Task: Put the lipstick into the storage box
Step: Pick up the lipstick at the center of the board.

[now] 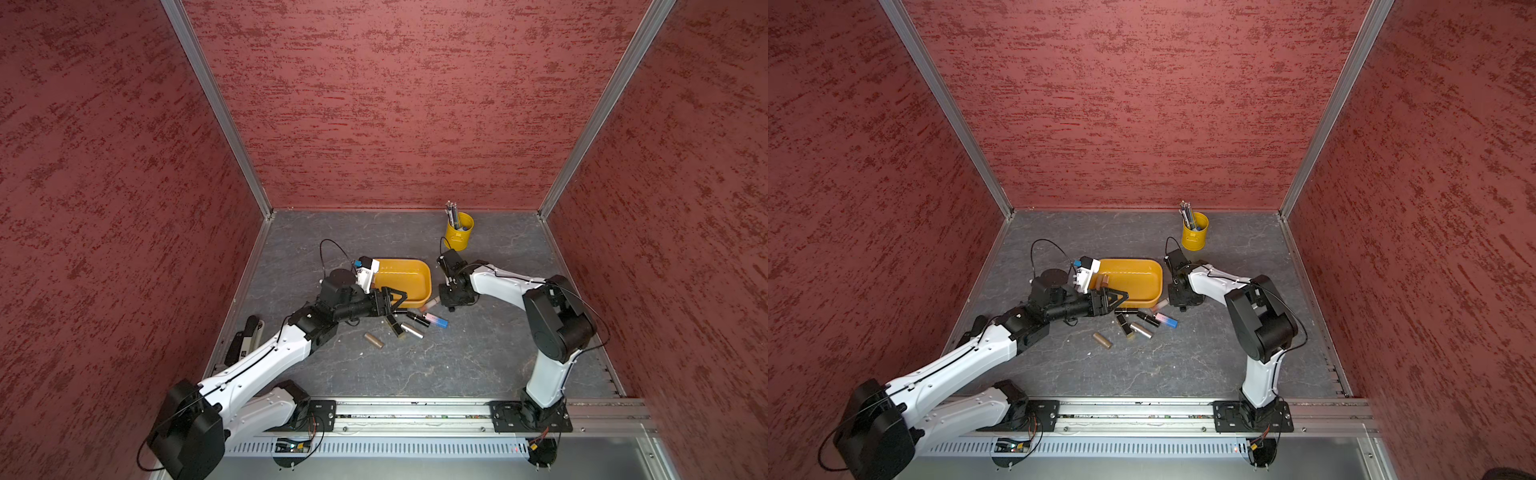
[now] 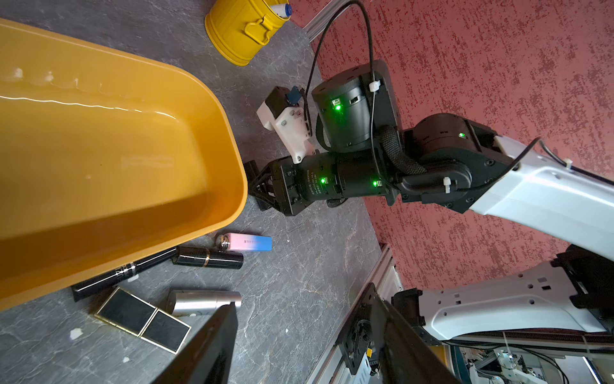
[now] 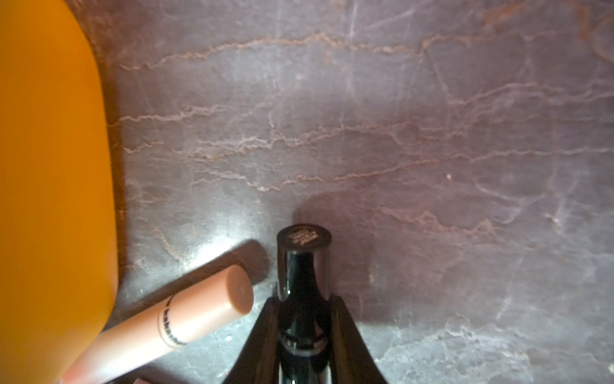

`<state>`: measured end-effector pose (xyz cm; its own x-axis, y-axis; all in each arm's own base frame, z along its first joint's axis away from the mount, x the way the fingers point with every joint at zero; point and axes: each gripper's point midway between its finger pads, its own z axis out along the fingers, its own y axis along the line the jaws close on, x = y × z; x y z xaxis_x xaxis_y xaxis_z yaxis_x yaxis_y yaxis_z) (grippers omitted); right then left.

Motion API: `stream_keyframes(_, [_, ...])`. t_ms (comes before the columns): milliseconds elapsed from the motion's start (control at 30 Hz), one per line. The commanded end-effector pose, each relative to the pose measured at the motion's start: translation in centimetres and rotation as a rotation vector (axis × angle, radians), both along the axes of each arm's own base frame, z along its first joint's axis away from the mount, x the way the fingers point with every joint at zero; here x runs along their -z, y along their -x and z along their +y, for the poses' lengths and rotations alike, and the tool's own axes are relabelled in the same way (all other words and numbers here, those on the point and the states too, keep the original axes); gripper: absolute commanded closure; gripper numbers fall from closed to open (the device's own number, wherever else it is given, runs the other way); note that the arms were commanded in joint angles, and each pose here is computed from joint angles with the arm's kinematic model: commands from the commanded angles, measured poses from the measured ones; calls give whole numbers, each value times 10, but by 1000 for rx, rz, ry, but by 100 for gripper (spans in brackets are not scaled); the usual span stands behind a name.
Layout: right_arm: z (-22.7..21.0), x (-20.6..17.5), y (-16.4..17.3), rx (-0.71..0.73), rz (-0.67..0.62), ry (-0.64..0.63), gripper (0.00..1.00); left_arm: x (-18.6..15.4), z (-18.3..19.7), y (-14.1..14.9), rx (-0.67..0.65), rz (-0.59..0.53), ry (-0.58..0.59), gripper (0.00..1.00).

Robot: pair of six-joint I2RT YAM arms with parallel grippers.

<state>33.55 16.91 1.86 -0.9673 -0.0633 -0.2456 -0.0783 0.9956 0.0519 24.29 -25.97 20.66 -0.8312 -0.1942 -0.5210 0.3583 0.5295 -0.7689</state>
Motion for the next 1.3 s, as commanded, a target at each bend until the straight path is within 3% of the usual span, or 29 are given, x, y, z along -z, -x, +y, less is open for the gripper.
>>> stream_keyframes(0, [-4,-3,7,17,-1,-12,78,0,-4,2,17,-2,22,32])
stream_keyframes(300, [4,-44,18,-1,-63,-173,79,-13,-11,0,34,-18,77,28])
stream_keyframes(567, [40,-136,45,-177,-210,-520,79,-32,-28,-5,98,-37,195,17])
stream_keyframes(833, [83,-222,79,-377,-281,-918,79,-53,-45,-10,165,-67,332,15])
stream_keyframes(1067, [101,-253,92,-451,-257,-1129,79,-73,-48,-6,198,-115,380,15])
stream_keyframes(1267, [107,-259,100,-482,-238,-1192,79,-78,-48,-5,205,-127,381,16])
